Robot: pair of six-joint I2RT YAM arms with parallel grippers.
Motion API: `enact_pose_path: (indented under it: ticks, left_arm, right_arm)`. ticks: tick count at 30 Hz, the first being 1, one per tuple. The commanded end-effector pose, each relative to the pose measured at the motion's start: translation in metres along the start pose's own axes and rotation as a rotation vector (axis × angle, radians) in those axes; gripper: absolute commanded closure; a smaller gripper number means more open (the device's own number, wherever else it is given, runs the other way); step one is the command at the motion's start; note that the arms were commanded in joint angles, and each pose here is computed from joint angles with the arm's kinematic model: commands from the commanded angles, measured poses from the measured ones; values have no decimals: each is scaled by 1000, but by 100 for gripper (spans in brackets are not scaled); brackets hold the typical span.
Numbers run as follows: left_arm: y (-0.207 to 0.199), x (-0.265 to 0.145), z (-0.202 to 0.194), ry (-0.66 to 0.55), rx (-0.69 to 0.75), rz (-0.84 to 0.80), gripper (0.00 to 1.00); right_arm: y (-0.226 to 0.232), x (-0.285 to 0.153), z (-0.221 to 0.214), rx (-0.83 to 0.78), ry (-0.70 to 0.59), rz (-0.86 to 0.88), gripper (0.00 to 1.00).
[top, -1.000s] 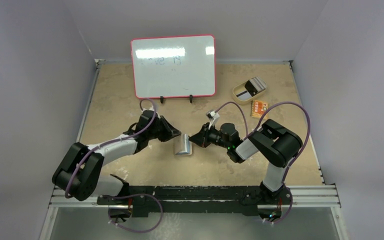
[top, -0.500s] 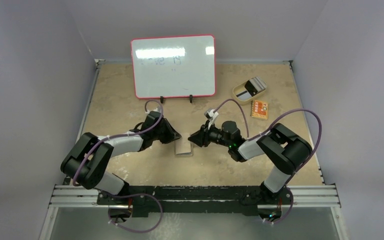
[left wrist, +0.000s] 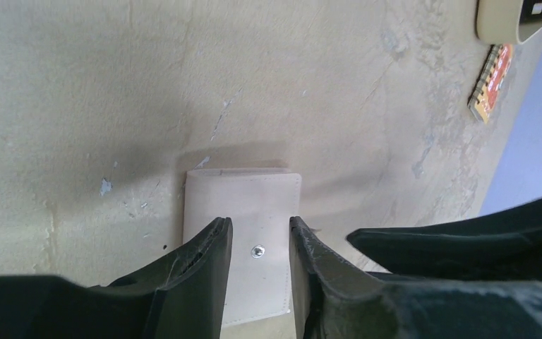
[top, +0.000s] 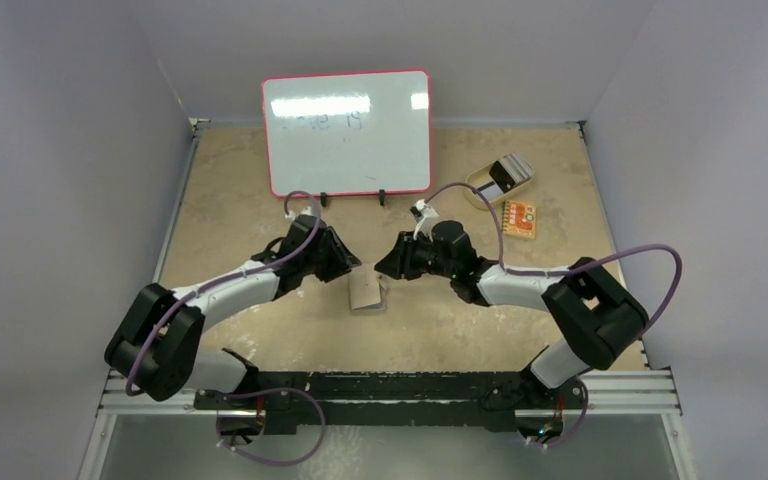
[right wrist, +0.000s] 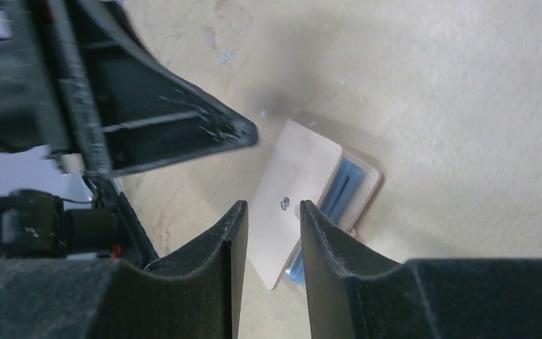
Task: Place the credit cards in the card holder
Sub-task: Close the card holder at the center of the board.
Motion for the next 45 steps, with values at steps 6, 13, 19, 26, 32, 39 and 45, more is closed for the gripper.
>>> enact_pose_path:
  ticks: [6,13,19,26,32,39,45]
  left_arm:
    - [0,-13,12,3,102,76,60]
    - [-9,1,3,48,92,-28,79]
    - [9,12,-7,79,105,72,82]
    - [24,20,-14,88,106,164,84]
    - [14,12,-9,59,84,144,77]
    - [19,-17,-15,73,114,150,58]
    - [35,-15,-47,132,72,93,56]
  right_arm:
    - [-11,3,-3,319,11,-199,64]
    - [-14,5,-5,334,21,-224,65]
    - [-17,15,-2,304,38,-233,65]
    - [-12,25,-10,257,105,-232,65]
    - [-17,29,-24,186,167,-340,67]
    - [-33,22,-24,98,169,-489,69]
    - [-28,15,-17,58,166,-511,67]
Point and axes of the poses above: each gripper's point midway between its finger pads, its own x axis out along the fingers, its own y axis along the line the jaws close on, z = x × y, the point moved 5 cm from there along -x, back along the fingers, and after that the axes turned 15 degrees about x, right-handed, at the moved point
